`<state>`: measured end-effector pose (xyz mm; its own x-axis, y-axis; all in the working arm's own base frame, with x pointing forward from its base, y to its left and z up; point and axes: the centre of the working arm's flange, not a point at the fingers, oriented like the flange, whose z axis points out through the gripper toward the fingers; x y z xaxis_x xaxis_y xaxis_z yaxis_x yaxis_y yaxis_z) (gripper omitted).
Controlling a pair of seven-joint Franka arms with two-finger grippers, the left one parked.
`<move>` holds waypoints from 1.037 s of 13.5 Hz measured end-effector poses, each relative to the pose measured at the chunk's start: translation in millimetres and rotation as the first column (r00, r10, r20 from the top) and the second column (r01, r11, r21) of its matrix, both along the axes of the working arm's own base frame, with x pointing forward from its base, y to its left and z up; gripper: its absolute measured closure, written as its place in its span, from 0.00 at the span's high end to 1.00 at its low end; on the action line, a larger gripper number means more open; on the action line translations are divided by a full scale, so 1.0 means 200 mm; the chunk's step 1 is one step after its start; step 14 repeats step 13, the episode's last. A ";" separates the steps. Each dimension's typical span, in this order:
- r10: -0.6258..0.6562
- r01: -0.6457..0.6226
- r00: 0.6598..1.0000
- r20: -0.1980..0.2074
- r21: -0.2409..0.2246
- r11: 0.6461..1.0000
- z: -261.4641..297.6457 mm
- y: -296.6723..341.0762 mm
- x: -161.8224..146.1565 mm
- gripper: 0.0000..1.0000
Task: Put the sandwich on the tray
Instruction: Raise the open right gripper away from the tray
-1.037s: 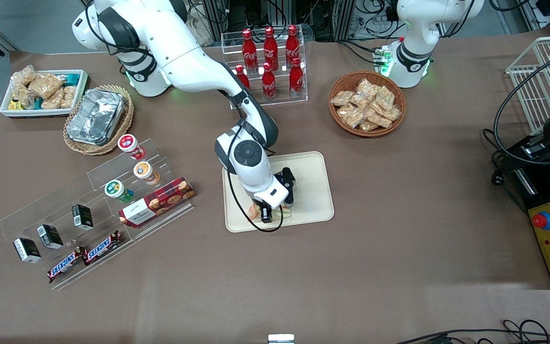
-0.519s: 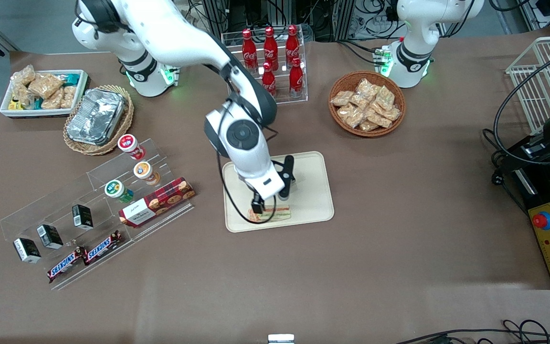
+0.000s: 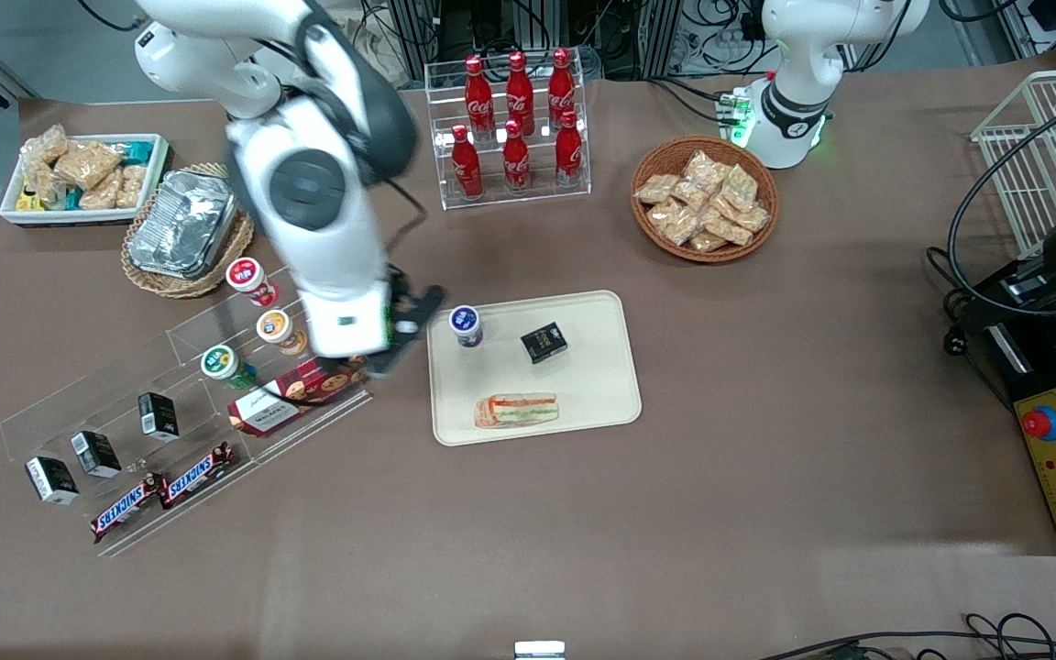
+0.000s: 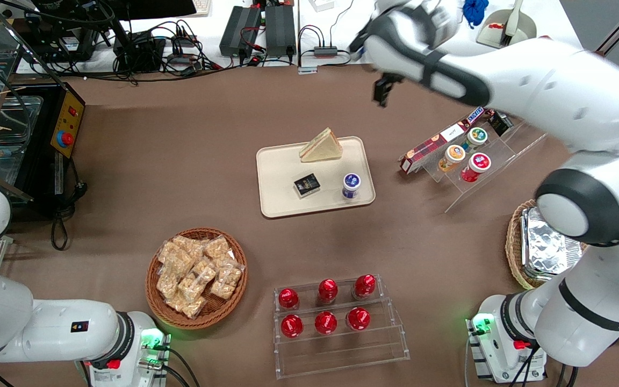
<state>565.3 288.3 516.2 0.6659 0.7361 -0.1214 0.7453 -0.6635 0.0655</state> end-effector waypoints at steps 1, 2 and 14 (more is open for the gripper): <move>-0.049 0.049 0.999 -0.010 0.007 0.999 0.08 -0.14 0.00 1.00; -0.096 0.097 0.995 -0.010 0.023 0.995 0.15 -0.30 0.01 1.00; -0.634 0.634 0.773 -0.013 0.051 0.772 0.28 -1.50 -0.26 1.00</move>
